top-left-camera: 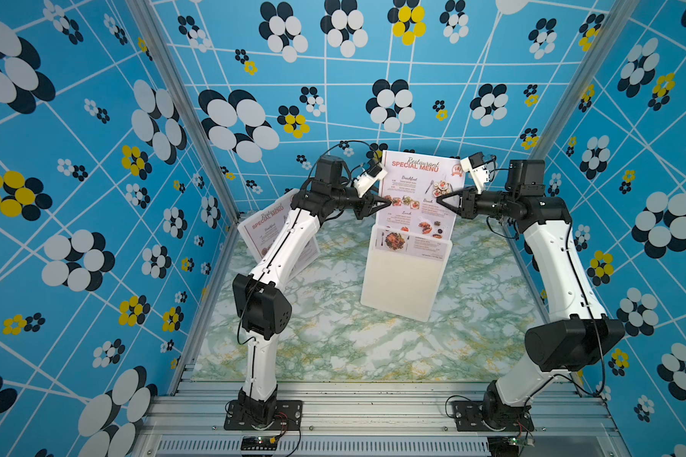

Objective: Insert the menus into the narrow rack
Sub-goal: Insert the menu into the narrow rack.

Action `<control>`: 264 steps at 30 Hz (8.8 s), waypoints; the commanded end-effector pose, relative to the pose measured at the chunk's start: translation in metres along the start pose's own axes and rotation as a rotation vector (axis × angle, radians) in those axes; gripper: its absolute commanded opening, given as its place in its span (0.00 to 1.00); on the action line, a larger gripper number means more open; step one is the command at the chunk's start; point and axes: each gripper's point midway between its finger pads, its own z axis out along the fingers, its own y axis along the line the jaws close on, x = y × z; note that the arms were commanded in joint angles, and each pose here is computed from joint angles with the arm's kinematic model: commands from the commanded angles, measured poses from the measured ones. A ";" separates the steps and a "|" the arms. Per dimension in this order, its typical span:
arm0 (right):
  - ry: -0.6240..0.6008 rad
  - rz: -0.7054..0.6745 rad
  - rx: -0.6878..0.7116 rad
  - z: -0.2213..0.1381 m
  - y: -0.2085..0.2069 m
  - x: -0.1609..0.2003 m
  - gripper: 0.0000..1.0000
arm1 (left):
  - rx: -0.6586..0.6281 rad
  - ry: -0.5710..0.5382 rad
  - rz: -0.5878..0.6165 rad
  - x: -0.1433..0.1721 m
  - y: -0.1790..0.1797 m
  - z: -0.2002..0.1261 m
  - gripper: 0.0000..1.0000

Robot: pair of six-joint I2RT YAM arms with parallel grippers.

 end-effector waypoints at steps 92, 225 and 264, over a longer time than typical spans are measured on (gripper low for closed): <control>0.058 0.105 0.068 -0.007 0.000 0.084 0.21 | -0.067 -0.169 -0.093 -0.005 -0.030 -0.074 0.99; 0.032 0.227 0.795 0.010 0.000 0.053 0.05 | -0.230 -0.227 -0.218 0.032 -0.060 -0.081 1.00; 0.069 0.109 0.944 -0.019 0.009 0.072 0.69 | -0.364 -0.173 -0.240 0.051 -0.060 -0.092 0.99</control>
